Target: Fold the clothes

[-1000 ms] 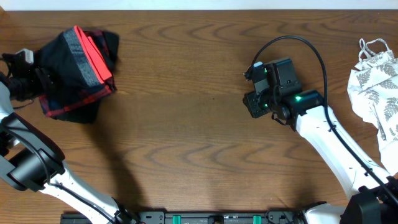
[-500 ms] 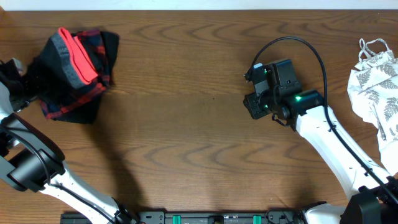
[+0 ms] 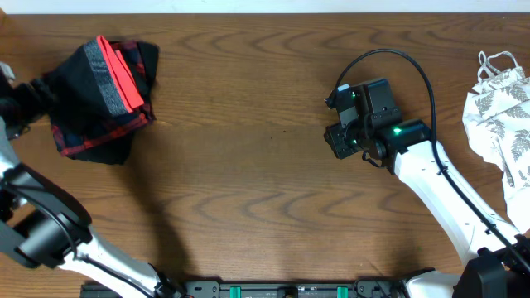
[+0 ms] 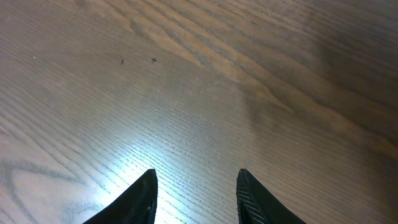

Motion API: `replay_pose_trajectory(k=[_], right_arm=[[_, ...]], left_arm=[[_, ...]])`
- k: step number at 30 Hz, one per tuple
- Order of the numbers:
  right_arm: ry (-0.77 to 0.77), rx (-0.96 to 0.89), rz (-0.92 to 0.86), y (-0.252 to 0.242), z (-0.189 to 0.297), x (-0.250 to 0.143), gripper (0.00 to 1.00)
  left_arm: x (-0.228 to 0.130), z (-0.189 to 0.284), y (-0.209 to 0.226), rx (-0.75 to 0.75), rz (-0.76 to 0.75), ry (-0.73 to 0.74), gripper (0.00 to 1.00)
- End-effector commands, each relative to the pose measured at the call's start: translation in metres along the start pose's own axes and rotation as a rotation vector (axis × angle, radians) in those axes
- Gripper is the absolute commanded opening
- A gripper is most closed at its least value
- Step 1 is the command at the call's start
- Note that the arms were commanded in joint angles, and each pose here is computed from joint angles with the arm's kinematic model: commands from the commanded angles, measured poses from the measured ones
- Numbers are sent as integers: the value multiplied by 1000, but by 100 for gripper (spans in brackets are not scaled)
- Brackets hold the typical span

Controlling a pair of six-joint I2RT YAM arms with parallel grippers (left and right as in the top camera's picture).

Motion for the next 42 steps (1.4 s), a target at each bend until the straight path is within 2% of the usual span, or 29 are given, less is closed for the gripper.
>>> replay_pose_trajectory(k=[1,4,6,13,15,21,25,28,29,30,33,38,42], right_arm=[[-23,-5,4,0,8,2,40],[-23,-6,4,0,8,2,40],[-24,-5,4,0,8,2,40],[-25,-5,4,0,8,2,40],[-25,-6,4,0,8,2,40],[-25,-6,4,0,8,2,40],[-29,-7,5,0,8,3,40],[-25,-6,4,0,8,2,40],[-23,-5,4,0,8,2,40],[-22,-4,4,0,8,2,40],[-21,-4,3,0,8,1,40],[-21,-4,3,0,8,1,42],[-22,-3,3,1,8,2,54]], left_arm=[[6,49,-37,-208,-56,-74,68],[2,67,-63,-341,-112,-82,34],[-1,71,-79,-392,-150,-85,6],[-10,45,-119,-444,-370,-95,5],[-7,32,-120,-407,-383,-112,6],[-6,-17,-109,-199,-365,-115,11],[-22,-70,-100,-143,-348,-9,12],[-38,-113,-85,-116,-271,92,12],[-44,-126,-78,-104,-234,124,15],[-50,-139,-71,-90,-190,158,23],[-72,-169,-52,-44,-83,271,30],[-78,-168,-53,-81,-65,318,35],[-59,-136,-69,-134,-89,242,36]])
Point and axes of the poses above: each gripper's point midway between its finger pads, its own z axis back along the fingers, its own y axis along the line the jaws close on, x = y × z, the point moved 9 cm from there along z, back along the fingers, and after that the axes turned 15 degrees about z, right-handed, at the moved point
